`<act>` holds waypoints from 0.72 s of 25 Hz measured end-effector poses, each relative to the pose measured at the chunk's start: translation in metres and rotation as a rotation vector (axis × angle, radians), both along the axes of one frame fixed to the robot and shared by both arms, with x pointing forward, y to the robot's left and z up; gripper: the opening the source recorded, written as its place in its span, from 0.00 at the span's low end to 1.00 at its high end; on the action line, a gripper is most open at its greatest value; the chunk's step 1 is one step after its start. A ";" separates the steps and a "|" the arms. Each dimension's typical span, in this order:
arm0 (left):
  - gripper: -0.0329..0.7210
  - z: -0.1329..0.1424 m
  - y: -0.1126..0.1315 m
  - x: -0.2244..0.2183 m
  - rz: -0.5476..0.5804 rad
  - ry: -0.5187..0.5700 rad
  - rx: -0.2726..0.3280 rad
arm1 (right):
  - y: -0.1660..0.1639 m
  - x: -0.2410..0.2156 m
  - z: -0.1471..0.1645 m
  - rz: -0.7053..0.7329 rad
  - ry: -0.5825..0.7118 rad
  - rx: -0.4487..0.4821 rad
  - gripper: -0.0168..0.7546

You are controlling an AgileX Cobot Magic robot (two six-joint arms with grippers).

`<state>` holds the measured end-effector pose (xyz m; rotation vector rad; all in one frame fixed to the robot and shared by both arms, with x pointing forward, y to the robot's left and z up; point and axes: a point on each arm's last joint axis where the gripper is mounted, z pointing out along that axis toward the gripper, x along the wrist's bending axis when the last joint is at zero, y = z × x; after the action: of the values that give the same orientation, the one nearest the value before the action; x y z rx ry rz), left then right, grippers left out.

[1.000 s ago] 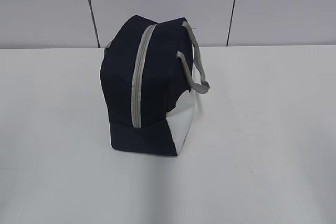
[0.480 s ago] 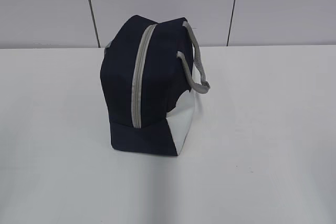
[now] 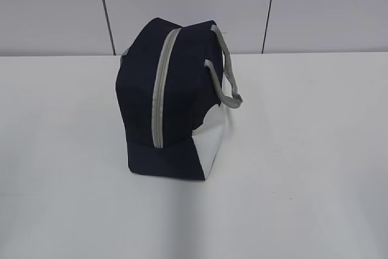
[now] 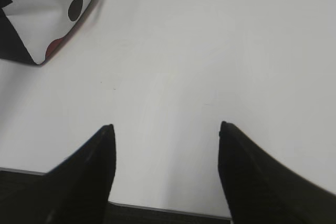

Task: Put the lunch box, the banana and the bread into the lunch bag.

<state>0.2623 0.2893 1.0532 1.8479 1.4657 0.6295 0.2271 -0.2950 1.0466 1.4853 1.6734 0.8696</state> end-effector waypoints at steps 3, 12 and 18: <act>0.36 0.000 0.000 0.000 0.000 0.000 0.000 | 0.000 0.000 0.000 0.000 -0.002 0.000 0.61; 0.36 0.000 0.000 0.000 0.000 0.000 0.000 | 0.000 0.000 0.000 0.000 -0.002 0.000 0.61; 0.36 0.000 0.000 0.000 0.000 -0.002 0.000 | 0.000 0.000 0.000 -0.003 -0.002 0.002 0.61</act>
<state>0.2621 0.2893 1.0533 1.8468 1.4647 0.6306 0.2268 -0.2949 1.0466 1.4874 1.6695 0.8710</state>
